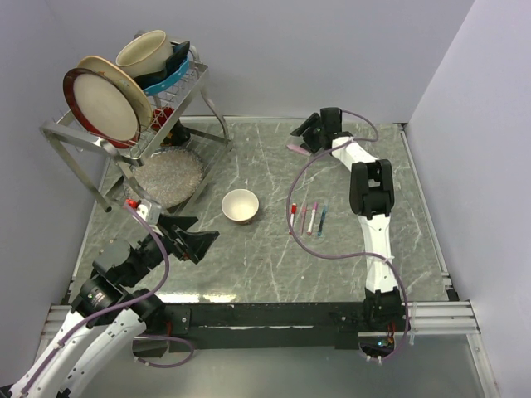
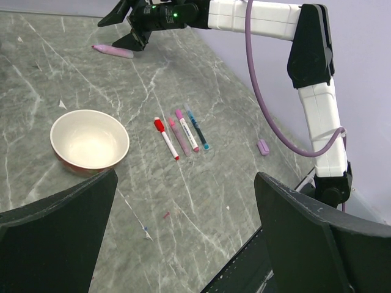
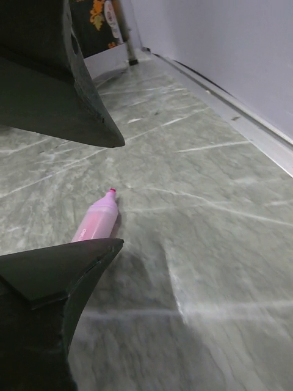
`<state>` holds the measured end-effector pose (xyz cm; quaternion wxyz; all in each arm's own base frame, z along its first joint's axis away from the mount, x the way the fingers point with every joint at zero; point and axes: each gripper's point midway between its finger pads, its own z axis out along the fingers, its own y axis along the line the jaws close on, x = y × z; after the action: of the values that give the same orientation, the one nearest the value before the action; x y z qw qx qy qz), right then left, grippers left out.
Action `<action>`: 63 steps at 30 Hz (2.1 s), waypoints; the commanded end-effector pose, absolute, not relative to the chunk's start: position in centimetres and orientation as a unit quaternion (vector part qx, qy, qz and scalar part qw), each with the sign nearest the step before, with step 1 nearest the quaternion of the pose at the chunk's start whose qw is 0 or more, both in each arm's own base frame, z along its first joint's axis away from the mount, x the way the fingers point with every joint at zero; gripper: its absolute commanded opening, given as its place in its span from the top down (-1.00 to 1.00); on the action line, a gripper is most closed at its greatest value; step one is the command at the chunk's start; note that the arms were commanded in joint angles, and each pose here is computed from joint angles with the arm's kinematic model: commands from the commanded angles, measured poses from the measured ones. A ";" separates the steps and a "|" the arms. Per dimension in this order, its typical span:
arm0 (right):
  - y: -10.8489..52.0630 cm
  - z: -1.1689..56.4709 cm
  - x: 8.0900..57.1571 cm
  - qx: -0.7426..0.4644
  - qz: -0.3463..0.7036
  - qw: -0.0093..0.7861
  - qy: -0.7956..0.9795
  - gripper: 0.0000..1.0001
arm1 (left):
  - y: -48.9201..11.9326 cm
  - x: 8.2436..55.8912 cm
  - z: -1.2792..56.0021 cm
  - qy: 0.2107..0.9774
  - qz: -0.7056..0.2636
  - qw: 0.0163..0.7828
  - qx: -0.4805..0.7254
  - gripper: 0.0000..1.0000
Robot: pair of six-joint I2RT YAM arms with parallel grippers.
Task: Insert the pens into the pen caps
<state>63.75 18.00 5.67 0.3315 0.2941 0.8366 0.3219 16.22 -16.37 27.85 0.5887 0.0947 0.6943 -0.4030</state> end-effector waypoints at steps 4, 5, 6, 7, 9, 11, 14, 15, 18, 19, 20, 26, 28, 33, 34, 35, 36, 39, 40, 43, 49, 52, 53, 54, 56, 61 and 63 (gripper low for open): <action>20.3 5.1 62.2 0.253 0.319 0.309 0.860 -0.36 | -15.9 16.0 29.5 0.676 -0.405 0.608 0.094 -0.99; 20.2 5.0 62.0 0.251 0.315 0.308 0.862 -0.36 | -15.9 16.0 29.6 0.675 -0.406 0.609 0.094 -0.99; 20.3 5.4 61.6 0.247 0.312 0.307 0.864 -0.35 | -15.9 16.0 29.6 0.675 -0.405 0.609 0.093 -0.99; 20.2 4.8 61.0 0.244 0.304 0.302 0.870 -0.35 | -15.9 16.0 29.6 0.675 -0.405 0.609 0.093 -0.99; 20.1 5.3 60.4 0.236 0.300 0.303 0.873 -0.33 | -15.9 16.0 29.6 0.674 -0.405 0.611 0.094 -0.99; 20.2 4.6 59.4 0.223 0.293 0.297 0.881 -0.32 | -15.9 15.9 29.7 0.672 -0.407 0.611 0.095 -0.99; 20.6 4.5 58.5 0.201 0.286 0.296 0.889 -0.31 | -15.9 15.8 29.7 0.671 -0.409 0.611 0.098 -0.99; 20.7 4.1 58.1 0.198 0.279 0.290 0.894 -0.30 | -15.9 15.8 29.7 0.671 -0.409 0.611 0.099 -0.99; 21.4 4.0 57.6 0.175 0.268 0.287 0.903 -0.29 | -16.0 15.7 29.8 0.669 -0.410 0.611 0.100 -0.99; 21.8 3.9 57.3 0.163 0.264 0.285 0.907 -0.29 | -16.0 15.7 29.8 0.669 -0.410 0.611 0.101 -0.99; 22.0 3.6 56.9 0.158 0.257 0.279 0.912 -0.28 | -16.0 15.7 29.8 0.670 -0.410 0.611 0.101 -0.99; 23.2 3.2 54.8 0.111 0.216 0.268 0.932 -0.26 | -15.9 15.7 29.9 0.668 -0.409 0.613 0.101 -0.99; 23.1 3.3 54.1 0.096 0.197 0.269 0.938 -0.26 | -15.8 15.6 29.9 0.667 -0.409 0.614 0.100 -0.99; 23.0 3.1 51.8 0.065 0.165 0.256 0.950 -0.26 | -15.9 15.5 30.0 0.666 -0.411 0.615 0.103 -0.99; 22.8 3.1 51.4 0.057 0.157 0.256 0.952 -0.25 | -15.9 15.5 30.0 0.666 -0.411 0.615 0.103 -0.99; 22.7 3.0 51.0 0.052 0.149 0.252 0.955 -0.25 | -15.9 15.5 30.0 0.664 -0.411 0.616 0.103 -0.99; 22.8 3.1 50.5 0.045 0.143 0.251 0.956 -0.25 | -15.9 15.5 30.0 0.664 -0.411 0.616 0.104 -0.99; 22.2 3.4 49.8 0.028 0.114 0.255 0.960 -0.21 | -15.9 15.4 30.1 0.663 -0.413 0.615 0.106 -0.99; 22.2 3.4 49.4 0.017 0.106 0.255 0.961 -0.20 | -15.9 15.4 30.1 0.663 -0.414 0.615 0.106 -0.99; 22.0 3.5 48.7 0.003 0.082 0.256 0.963 -0.18 | -16.0 15.4 30.0 0.663 -0.413 0.615 0.108 -0.99; 21.9 3.4 47.4 -0.022 0.057 0.248 0.967 -0.12 | -16.0 15.4 30.0 0.664 -0.413 0.614 0.109 -0.99; 21.9 3.2 46.9 -0.032 0.045 0.247 0.968 -0.05 | -16.0 15.3 30.0 0.663 -0.414 0.614 0.109 -0.99; 21.9 3.0 46.7 -0.034 0.041 0.243 0.968 -0.03 | -16.0 15.4 30.0 0.663 -0.413 0.615 0.109 -0.99; 22.0 3.0 46.5 -0.037 0.037 0.243 0.969 -0.02 | -16.0 15.3 30.1 0.662 -0.414 0.616 0.110 -0.99; 21.8 2.8 46.4 -0.038 0.027 0.244 0.969 0.06 | -16.0 15.3 30.1 0.660 -0.414 0.616 0.111 -0.99; 21.5 2.5 46.3 -0.039 0.011 0.245 0.969 0.48 | -16.1 15.2 30.0 0.659 -0.416 0.615 0.117 -0.99; 21.5 2.5 46.2 -0.033 0.010 0.243 0.969 0.62 | -16.2 15.1 30.0 0.661 -0.417 0.613 0.116 -0.99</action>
<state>48.30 22.44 2.30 0.2697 -0.0304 0.9618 0.0368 15.54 -16.25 28.20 0.5929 0.1045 0.6856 -0.4092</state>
